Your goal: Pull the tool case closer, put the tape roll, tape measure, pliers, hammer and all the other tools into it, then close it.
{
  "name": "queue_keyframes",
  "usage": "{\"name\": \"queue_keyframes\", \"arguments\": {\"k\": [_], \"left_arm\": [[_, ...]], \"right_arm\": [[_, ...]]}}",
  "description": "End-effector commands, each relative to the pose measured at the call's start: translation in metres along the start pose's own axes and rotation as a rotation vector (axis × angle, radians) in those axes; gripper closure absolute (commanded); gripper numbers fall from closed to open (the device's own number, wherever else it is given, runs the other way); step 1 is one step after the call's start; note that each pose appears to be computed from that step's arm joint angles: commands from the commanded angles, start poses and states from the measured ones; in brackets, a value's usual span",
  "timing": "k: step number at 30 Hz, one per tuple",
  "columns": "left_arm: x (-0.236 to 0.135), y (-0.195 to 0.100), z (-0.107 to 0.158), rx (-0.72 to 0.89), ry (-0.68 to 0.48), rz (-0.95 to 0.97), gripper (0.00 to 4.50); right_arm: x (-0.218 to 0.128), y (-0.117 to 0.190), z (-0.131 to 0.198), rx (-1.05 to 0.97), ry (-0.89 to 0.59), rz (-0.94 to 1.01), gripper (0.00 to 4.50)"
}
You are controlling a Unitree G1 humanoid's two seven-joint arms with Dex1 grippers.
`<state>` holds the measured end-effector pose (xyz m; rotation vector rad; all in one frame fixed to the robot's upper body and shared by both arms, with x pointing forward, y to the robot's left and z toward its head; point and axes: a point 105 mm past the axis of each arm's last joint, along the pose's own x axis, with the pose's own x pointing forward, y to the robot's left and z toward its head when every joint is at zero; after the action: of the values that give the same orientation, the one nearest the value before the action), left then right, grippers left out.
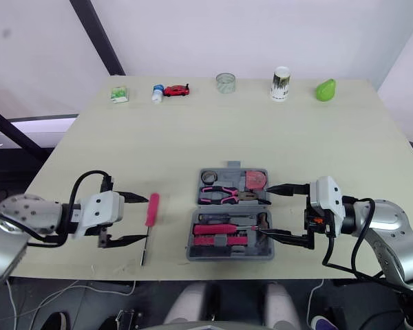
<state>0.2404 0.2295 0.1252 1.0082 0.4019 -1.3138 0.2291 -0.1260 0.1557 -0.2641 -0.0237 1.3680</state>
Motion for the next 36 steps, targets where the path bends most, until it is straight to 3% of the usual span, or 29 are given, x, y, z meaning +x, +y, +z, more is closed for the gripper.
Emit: {"name": "queue_keyframes", "arguments": {"k": [1, 9, 14, 21, 30, 36], "left_arm": [[-0.009, -0.006, -0.019, 0.259, 0.098, -0.248, 0.14], [0.009, 0.027, -0.034, 0.687, 0.238, -0.506, 0.14], [0.019, 0.038, -0.04, 0.817, 0.26, -0.619, 0.14], [0.034, 0.047, -0.038, 0.925, 0.266, -0.677, 0.14], [0.055, 0.033, -0.039, 0.999, 0.193, -0.733, 0.14], [0.062, 0.039, -0.039, 1.032, 0.226, -0.728, 0.14]], "right_arm": [[0.001, 0.002, 0.008, -0.036, -0.019, -0.003, 0.0], [0.003, 0.002, 0.012, -0.04, -0.025, -0.012, 0.0], [0.003, -0.002, 0.014, -0.061, -0.026, -0.033, 0.0], [0.004, -0.001, 0.015, -0.063, -0.033, -0.047, 0.0], [0.0, 0.009, 0.016, -0.038, -0.019, 0.003, 0.0], [-0.007, 0.007, 0.013, -0.039, 0.013, 0.02, 0.0]]}}
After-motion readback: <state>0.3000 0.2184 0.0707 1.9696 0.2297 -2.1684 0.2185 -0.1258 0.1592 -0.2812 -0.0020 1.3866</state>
